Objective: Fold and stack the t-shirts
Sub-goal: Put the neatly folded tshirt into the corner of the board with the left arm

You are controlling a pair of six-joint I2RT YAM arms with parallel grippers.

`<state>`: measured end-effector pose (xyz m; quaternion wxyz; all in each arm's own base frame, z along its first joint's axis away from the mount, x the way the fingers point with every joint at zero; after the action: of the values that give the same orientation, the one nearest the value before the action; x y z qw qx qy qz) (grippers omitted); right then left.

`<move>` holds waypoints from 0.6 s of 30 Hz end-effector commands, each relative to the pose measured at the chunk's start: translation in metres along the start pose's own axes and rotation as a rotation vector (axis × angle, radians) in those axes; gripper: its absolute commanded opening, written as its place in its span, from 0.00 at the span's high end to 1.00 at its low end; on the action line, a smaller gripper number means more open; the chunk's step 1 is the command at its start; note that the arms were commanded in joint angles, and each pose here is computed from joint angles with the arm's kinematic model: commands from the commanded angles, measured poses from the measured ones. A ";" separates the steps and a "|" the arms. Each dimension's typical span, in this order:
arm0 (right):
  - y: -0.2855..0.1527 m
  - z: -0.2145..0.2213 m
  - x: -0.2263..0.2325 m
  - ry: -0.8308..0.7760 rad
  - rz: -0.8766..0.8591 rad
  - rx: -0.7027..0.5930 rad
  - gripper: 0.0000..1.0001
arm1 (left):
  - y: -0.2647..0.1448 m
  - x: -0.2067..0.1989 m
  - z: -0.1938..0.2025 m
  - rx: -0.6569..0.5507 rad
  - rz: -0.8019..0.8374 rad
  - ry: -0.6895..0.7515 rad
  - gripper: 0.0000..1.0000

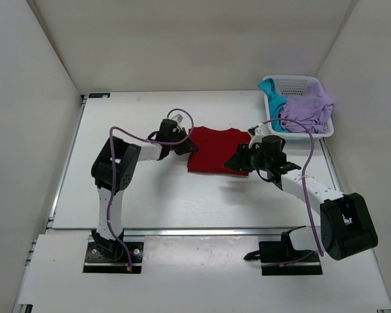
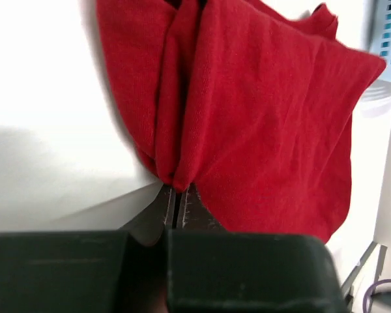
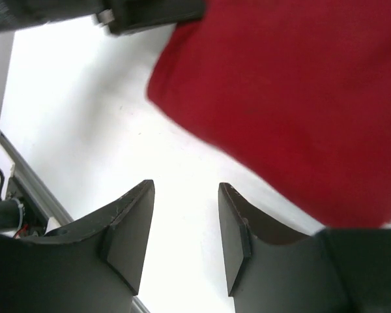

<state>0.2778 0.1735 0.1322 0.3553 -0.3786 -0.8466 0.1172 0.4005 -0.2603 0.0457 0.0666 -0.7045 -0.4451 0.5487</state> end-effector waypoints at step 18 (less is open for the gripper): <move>0.002 -0.001 0.047 -0.054 -0.245 0.007 0.60 | -0.183 0.194 -0.215 -0.639 -0.183 -0.503 1.00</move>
<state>0.2610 0.1931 0.1362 0.3720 -0.3085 -0.8688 0.1078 0.4745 0.0849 0.0714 -0.1817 -0.4703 -0.6769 0.5364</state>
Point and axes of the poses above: each gripper's point midway between its finger pads, its own y axis out along the fingers, its own x axis along the line the jaws close on, z = x × y, the point moved 4 cm from there along -y, back along the fingers, and after that the axes turned 7 degrees about -y, right-handed, at the moved point
